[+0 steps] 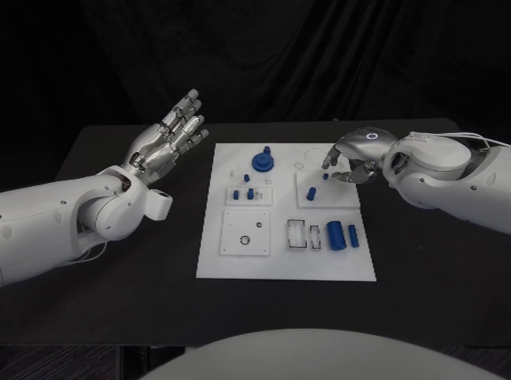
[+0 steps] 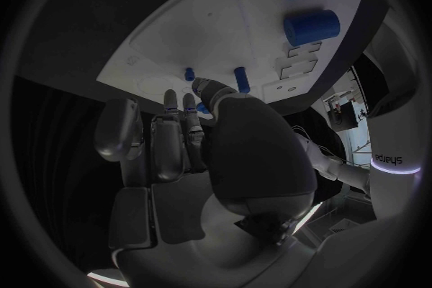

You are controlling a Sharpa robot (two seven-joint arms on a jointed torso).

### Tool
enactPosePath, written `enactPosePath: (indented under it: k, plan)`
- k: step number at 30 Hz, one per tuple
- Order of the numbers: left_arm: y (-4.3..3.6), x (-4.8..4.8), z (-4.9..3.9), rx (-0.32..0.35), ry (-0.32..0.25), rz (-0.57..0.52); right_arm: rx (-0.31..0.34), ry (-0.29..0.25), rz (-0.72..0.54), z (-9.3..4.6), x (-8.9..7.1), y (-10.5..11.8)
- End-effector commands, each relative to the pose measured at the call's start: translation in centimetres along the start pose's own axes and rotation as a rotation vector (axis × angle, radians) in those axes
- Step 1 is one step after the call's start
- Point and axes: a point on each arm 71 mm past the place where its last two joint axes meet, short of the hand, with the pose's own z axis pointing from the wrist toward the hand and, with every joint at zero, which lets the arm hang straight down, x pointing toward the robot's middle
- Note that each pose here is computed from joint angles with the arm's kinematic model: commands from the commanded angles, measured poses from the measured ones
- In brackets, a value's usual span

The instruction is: Assemble the parts on the task board

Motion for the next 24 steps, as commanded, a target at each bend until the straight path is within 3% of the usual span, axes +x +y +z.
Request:
enactPosePath:
  k: [1,24]
  plan:
    - [-0.5,0.26,-0.02,0.082,0.022,-0.025,-0.009,0.01,-0.009,0.1,0.3,0.1]
    - [-0.24,0.59,0.18,0.063,0.046,-0.044,-0.021,0.003,-0.006,1.1,1.2,0.7]
